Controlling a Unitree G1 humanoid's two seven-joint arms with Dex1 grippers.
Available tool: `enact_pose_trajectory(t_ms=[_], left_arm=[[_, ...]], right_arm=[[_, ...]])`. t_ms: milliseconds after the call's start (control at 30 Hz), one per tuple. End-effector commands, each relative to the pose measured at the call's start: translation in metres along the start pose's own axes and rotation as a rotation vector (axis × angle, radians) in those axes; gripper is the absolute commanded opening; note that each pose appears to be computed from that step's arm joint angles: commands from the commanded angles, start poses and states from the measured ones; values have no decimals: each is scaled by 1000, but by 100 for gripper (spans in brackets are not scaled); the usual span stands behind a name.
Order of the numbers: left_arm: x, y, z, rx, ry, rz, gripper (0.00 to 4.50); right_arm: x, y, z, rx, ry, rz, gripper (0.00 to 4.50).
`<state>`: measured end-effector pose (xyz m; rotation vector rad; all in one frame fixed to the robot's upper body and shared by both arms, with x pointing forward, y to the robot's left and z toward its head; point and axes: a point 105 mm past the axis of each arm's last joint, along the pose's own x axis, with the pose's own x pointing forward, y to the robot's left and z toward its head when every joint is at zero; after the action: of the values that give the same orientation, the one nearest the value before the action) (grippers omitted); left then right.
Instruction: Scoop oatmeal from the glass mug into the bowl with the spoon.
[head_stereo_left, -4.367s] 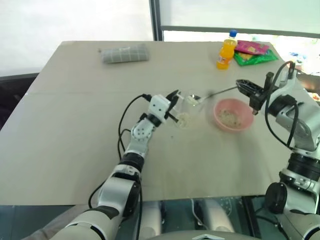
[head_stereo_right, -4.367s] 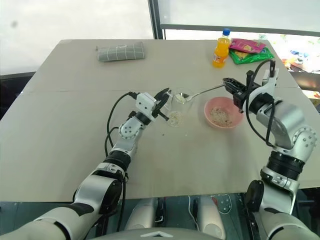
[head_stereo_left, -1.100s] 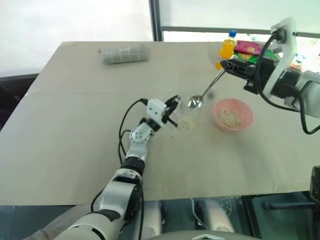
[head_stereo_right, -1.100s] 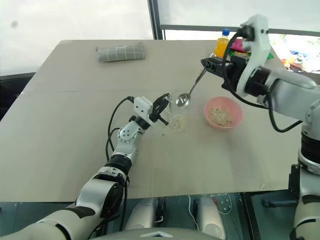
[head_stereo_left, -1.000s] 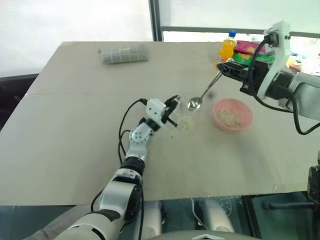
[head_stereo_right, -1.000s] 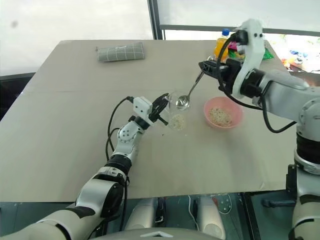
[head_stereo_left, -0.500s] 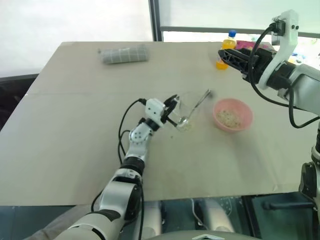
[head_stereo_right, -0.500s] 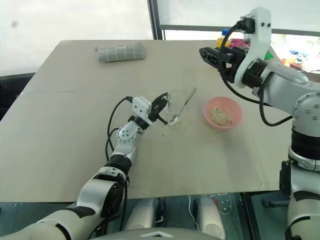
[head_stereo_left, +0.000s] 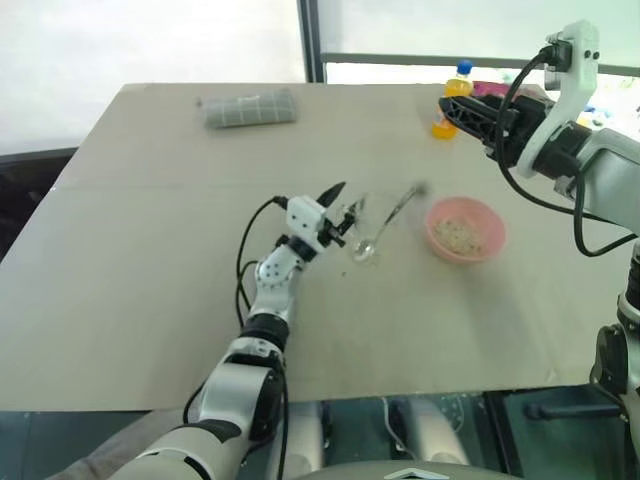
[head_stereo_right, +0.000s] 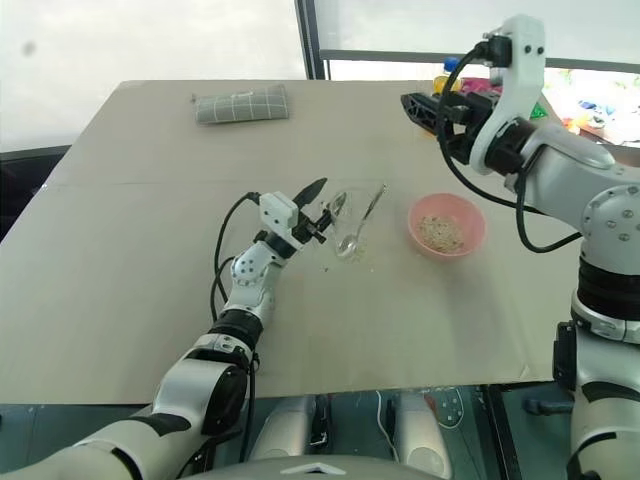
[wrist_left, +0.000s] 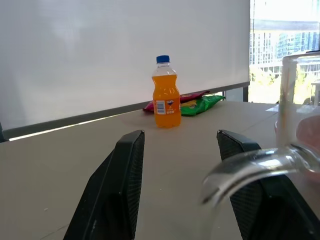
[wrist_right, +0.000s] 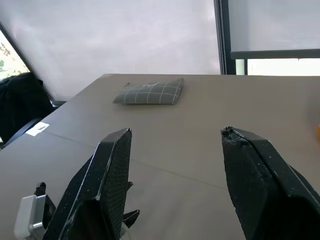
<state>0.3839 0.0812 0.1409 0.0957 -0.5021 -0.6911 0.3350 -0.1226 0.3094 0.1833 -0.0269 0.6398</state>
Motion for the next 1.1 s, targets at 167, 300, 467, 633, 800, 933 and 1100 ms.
enact_pose_trajectory(t_ms=[167,300,467,633,800,933,1100], left_arm=[[-13,-1,5,-17,-20,-5,241],[-20,-3,8,-16,-11,-30,241],[-28,-4,5,-20,26,-52,241],[-27,-4,2,-21,46,-49,241],[-27,-6,1,-23,58,-49,241],[-29,-10,2,-28,54,-55,241],[-34,-11,2,-36,53,-55,241]], right_arm=[[-10,-4,4,-10,-35,-8,286],[-17,-19,-9,-24,-22,-52,286],[-20,-29,-18,-31,-20,-83,286],[-20,-29,-22,-32,-24,-86,286],[-22,-33,-27,-29,-18,-100,286],[-23,-33,-29,-26,-15,-104,286],[-23,-34,-32,-13,-11,-106,286]])
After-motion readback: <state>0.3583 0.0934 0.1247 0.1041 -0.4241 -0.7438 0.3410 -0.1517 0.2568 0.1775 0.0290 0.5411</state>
